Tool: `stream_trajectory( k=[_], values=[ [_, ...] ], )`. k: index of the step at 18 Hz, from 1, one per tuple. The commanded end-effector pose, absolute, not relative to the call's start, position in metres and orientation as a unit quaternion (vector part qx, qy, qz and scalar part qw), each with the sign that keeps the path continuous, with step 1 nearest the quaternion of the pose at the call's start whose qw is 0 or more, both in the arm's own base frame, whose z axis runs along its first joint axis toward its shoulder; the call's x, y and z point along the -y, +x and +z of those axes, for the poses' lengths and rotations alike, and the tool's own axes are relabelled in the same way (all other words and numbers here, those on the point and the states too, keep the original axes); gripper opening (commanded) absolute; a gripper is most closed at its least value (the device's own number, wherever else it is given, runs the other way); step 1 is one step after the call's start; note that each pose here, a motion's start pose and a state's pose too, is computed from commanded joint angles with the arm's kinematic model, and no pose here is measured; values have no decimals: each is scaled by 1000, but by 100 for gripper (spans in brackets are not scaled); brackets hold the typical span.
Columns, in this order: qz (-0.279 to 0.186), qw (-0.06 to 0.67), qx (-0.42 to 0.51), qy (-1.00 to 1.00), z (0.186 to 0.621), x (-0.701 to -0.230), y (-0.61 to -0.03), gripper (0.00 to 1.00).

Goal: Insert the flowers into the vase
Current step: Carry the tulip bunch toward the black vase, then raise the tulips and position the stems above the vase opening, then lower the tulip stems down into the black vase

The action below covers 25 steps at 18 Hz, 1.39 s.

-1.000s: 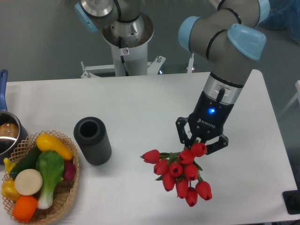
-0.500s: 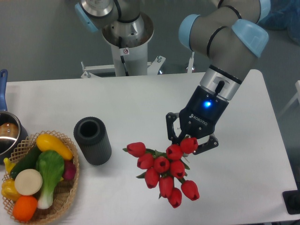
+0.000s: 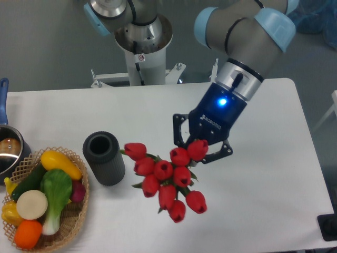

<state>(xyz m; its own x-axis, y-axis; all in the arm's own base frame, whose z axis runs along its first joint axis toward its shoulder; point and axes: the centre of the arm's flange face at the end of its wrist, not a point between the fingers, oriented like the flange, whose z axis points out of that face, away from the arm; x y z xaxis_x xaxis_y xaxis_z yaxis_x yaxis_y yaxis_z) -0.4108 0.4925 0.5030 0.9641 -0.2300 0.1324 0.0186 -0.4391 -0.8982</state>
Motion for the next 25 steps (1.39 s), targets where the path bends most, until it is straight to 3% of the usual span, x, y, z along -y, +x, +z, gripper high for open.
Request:
stream_trajectory(
  k=[11,17,25],
  values=[
    [-168,596,-98,-779,524,-466,-345,19],
    [-201,585,-120,-777,513,-486,-299,19],
    [-210,581,-122,-777,505,-485,-286,19]
  ],
)
